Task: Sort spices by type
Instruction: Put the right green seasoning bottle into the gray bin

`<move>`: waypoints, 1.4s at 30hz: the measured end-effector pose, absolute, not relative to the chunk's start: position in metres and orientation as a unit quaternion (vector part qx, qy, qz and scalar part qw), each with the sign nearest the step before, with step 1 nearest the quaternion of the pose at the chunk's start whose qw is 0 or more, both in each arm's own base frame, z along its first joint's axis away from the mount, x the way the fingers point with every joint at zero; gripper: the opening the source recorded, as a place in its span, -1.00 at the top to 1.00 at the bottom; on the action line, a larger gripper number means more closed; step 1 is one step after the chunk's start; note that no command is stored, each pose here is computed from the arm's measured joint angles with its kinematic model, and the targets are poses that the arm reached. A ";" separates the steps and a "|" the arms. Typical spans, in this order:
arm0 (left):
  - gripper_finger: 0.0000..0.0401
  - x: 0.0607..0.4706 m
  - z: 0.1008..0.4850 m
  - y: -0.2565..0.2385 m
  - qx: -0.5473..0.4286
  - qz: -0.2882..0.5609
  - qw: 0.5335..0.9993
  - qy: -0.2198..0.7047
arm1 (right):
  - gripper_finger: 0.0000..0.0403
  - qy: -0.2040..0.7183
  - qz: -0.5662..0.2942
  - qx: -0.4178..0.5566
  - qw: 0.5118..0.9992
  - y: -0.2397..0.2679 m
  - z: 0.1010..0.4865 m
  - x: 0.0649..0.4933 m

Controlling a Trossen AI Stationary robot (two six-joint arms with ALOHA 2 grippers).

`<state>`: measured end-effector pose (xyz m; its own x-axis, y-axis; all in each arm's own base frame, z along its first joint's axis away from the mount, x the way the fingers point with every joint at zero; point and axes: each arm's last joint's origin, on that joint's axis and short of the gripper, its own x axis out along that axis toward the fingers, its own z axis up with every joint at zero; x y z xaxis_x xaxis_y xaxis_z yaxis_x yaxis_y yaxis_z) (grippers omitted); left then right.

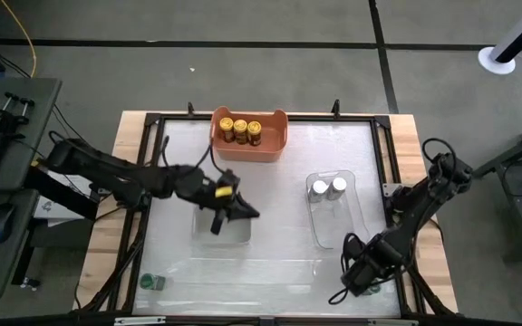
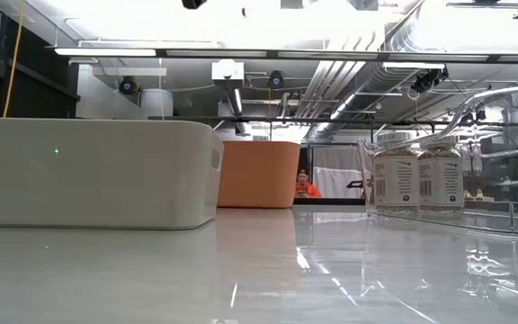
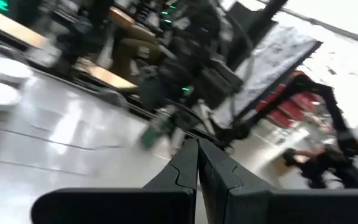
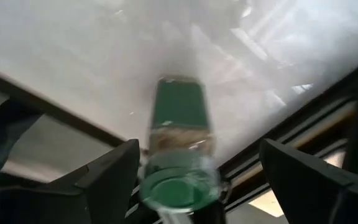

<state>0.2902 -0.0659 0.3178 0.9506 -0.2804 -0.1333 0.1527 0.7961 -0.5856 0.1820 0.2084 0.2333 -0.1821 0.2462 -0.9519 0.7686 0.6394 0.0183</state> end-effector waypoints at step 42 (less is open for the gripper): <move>1.00 0.133 0.350 -0.054 -0.169 -0.118 0.964 0.167 | 0.06 0.466 -0.127 0.411 0.773 0.206 0.301 0.300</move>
<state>0.1334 -0.0540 0.3498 0.9167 -0.2835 -0.2816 0.1711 0.9153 -0.3645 0.3005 0.2062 0.3015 0.5328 0.1868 -0.8254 0.5799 0.6298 0.5169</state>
